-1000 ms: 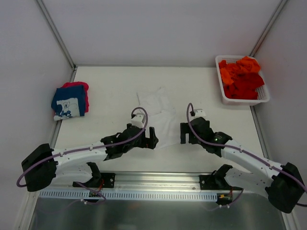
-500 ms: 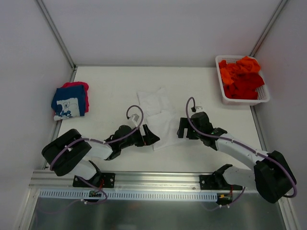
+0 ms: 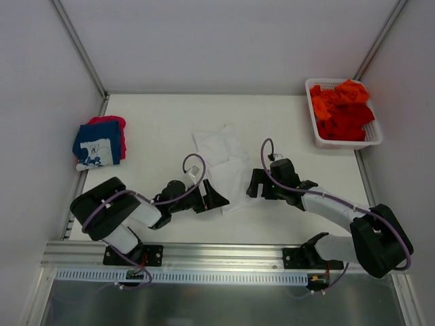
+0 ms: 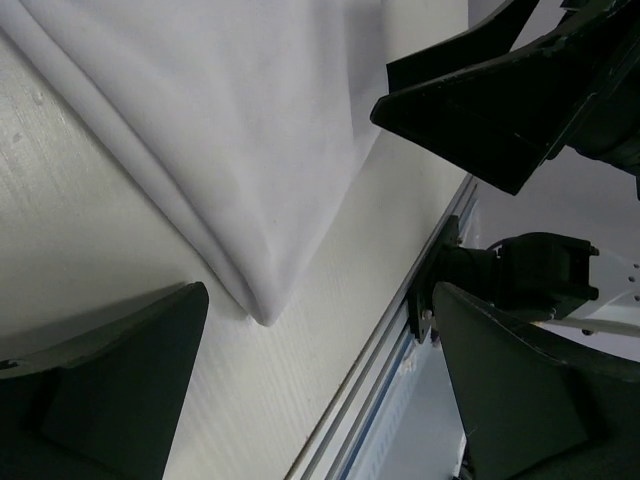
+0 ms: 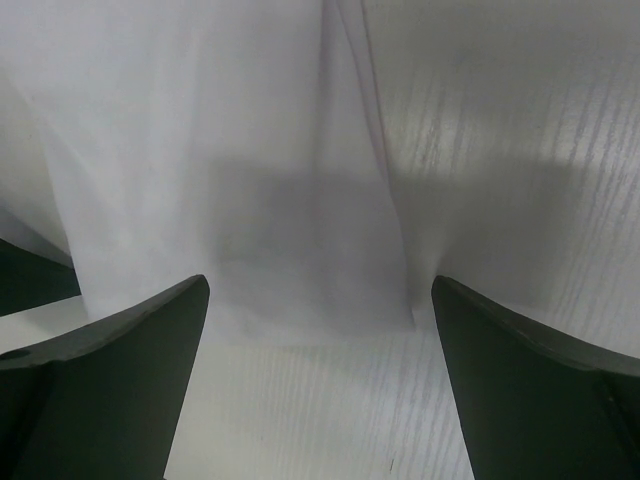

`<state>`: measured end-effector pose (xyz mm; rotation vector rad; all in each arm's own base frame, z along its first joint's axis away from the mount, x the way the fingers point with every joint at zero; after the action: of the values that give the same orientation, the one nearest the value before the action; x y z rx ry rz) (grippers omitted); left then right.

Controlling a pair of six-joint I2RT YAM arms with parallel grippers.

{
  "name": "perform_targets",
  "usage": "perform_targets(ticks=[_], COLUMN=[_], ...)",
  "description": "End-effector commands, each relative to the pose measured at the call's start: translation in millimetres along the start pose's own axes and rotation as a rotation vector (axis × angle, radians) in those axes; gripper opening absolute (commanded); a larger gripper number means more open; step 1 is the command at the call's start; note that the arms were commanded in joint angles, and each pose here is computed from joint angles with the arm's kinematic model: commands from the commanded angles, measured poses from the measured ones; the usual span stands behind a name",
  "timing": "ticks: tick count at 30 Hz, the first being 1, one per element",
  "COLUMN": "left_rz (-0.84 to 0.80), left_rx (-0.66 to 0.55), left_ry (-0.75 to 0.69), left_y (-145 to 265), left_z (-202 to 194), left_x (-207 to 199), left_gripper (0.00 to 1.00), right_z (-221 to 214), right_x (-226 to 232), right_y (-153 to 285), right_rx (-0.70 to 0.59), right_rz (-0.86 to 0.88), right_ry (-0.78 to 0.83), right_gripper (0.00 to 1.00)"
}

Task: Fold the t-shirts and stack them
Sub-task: Fold the tshirt

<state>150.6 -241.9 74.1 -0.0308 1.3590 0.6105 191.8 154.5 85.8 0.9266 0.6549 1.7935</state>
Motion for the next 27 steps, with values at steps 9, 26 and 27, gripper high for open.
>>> perform_targets(ticks=[9, 26, 27], left_rz=[0.229, 0.162, 0.157], left_rx=[-0.094, 0.003, 0.017], left_ry=[-0.169, -0.077, -0.058], left_y=[43, 30, 29], left_z=[6, -9, -12], left_x=[-28, -19, -18], left_gripper=[0.98, 0.96, 0.96], right_z=[4, 1, 0], right_x=[8, 10, 9], right_y=[-10, 12, 12], right_rx=[-0.012, 0.000, -0.003], right_rz=[0.078, 0.081, 0.079], right_ry=[-0.035, -0.022, -0.026], right_gripper=[0.99, 0.99, 0.99])
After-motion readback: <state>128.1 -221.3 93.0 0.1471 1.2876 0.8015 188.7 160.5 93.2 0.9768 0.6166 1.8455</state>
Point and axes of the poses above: each gripper's point midway between its finger pads, its own y axis back along the fingers, its own x axis along the line the jaws close on, z = x × y, the point moved 7 cm from there along y, back along the fingers, and after that the axes turned 7 degrees about y, right-handed, at the moved point
